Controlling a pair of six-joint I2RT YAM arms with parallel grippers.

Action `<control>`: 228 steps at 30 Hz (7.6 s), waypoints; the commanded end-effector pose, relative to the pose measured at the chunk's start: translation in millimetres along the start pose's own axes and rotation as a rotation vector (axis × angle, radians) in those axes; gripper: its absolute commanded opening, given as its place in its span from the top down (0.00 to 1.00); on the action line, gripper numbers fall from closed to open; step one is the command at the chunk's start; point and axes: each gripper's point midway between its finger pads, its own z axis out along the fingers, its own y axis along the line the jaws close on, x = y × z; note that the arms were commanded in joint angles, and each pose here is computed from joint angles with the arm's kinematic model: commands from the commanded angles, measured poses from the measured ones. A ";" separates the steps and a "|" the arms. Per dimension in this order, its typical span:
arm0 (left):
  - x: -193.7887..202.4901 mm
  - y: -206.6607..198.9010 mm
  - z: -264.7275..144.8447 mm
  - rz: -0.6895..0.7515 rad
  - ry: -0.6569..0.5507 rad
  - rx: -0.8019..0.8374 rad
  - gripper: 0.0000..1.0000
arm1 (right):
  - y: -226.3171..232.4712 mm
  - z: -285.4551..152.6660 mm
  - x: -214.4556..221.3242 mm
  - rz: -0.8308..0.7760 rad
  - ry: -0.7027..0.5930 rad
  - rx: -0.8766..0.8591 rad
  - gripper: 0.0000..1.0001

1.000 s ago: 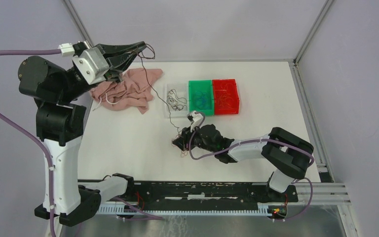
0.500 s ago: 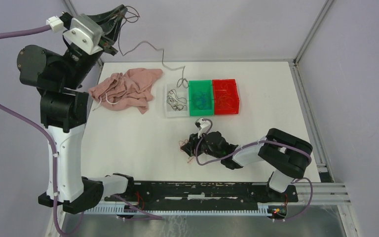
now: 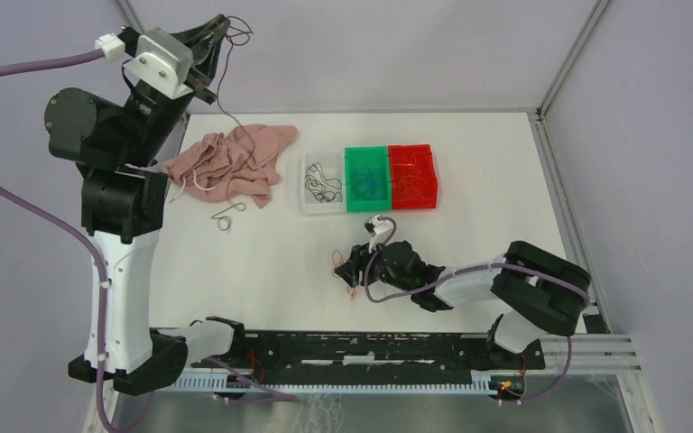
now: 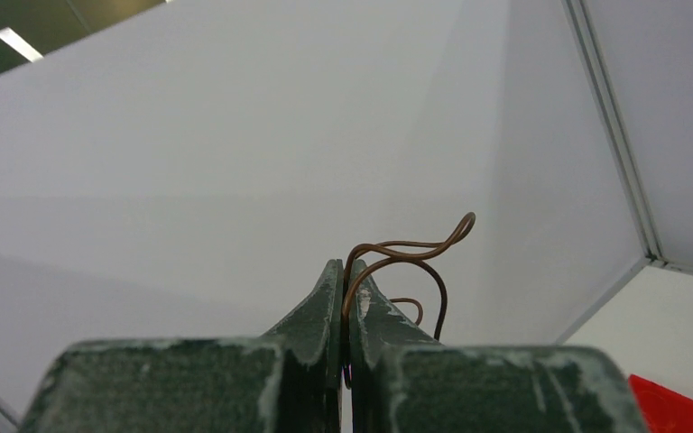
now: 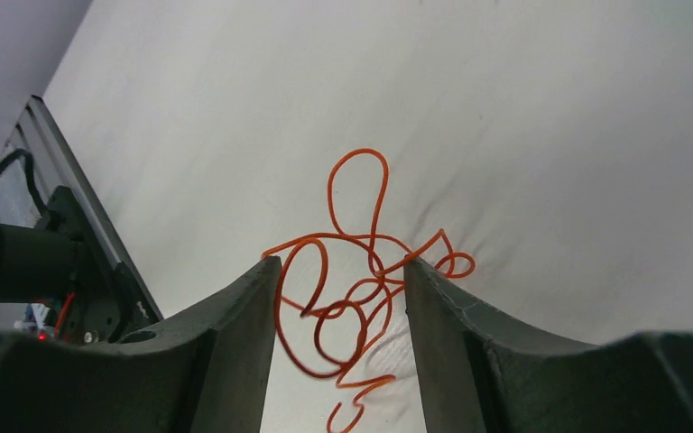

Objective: Untangle the cables

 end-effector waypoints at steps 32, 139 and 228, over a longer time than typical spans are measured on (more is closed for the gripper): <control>270.4 -79.5 -7.3 -0.042 0.496 0.117 0.97 | -1.1 -92.8 -141.9 -0.015 -0.349 0.231 0.33; 491.1 -211.1 -46.4 -0.031 1.007 0.484 0.16 | -63.9 -127.4 -137.8 0.025 -0.329 0.358 0.36; 395.7 -90.6 -154.7 -0.641 0.976 0.005 0.01 | -196.1 -79.3 -311.0 -0.289 -0.201 0.890 0.98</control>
